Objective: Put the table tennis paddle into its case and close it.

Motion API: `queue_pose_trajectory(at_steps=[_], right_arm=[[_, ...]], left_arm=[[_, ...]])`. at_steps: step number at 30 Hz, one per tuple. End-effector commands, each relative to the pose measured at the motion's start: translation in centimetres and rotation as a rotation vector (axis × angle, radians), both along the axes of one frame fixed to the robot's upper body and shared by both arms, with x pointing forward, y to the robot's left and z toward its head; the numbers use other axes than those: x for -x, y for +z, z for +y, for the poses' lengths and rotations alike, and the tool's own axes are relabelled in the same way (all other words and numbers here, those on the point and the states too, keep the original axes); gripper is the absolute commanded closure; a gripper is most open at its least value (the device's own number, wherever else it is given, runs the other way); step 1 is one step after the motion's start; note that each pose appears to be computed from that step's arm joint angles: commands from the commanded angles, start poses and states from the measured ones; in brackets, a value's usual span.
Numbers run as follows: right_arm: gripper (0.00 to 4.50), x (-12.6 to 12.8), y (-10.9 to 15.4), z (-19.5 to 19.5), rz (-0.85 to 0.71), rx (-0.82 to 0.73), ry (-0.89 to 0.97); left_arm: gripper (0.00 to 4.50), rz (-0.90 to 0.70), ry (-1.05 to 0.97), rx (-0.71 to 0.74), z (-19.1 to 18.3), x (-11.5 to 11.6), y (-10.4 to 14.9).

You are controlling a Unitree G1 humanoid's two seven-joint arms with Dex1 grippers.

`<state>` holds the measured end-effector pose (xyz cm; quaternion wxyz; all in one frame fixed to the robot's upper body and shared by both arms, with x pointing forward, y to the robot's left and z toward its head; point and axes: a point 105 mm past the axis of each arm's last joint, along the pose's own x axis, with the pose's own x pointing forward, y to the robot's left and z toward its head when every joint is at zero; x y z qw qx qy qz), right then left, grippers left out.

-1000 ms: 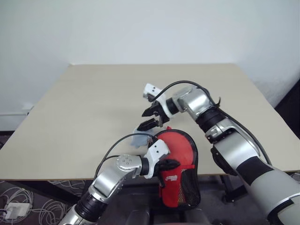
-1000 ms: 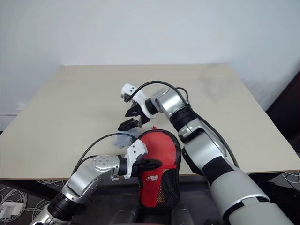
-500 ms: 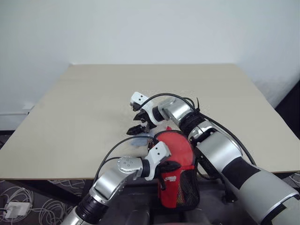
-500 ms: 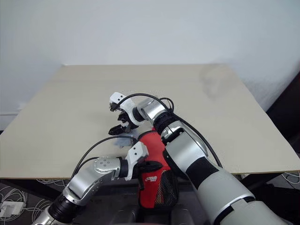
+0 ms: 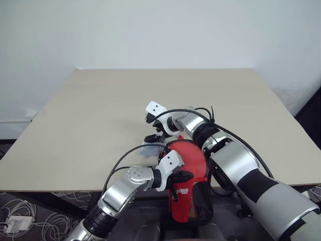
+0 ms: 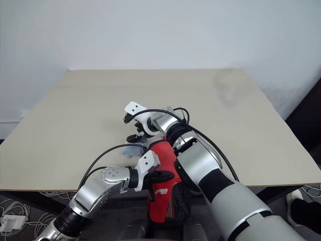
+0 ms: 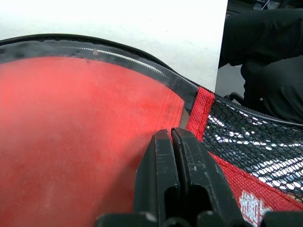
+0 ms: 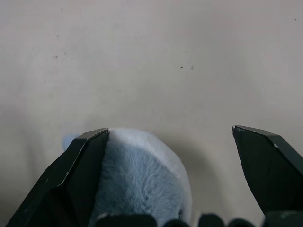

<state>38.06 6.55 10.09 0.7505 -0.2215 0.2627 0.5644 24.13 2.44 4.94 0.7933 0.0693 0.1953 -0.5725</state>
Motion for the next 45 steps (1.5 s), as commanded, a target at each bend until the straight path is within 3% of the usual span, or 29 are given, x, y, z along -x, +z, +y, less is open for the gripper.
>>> queue_pose_trajectory(at_steps=[1,24,27,31,37,40,45], right_arm=[[0.0,0.5,-0.2,-0.4,0.013,0.06,0.077],[0.0,1.1,-0.9,-3.1,0.02,0.21,0.258],[0.55,1.3,-0.8,-3.1,0.021,0.205,0.279],[2.02,1.3,-0.7,-3.3,0.025,0.201,0.288],[3.8,1.2,-0.4,-3.2,0.022,0.176,0.281],[4.28,0.7,0.0,-2.8,-0.005,0.134,0.228],[4.32,-1.2,1.6,-1.9,-0.084,0.01,0.057]], left_arm=[[4.49,-0.037,0.001,0.004,-0.1,-0.6,0.6],[4.49,-0.065,0.007,0.009,-0.1,-1.7,0.7],[4.5,-0.069,0.006,0.007,-0.1,-1.9,0.7],[4.5,-0.074,0.005,0.004,-0.1,-2.1,0.7],[4.5,-0.082,0.003,0.0,0.0,-2.4,0.7],[4.5,-0.086,0.003,-0.001,0.0,-2.6,0.7],[4.5,-0.089,0.004,-0.001,0.0,-2.7,0.7]])
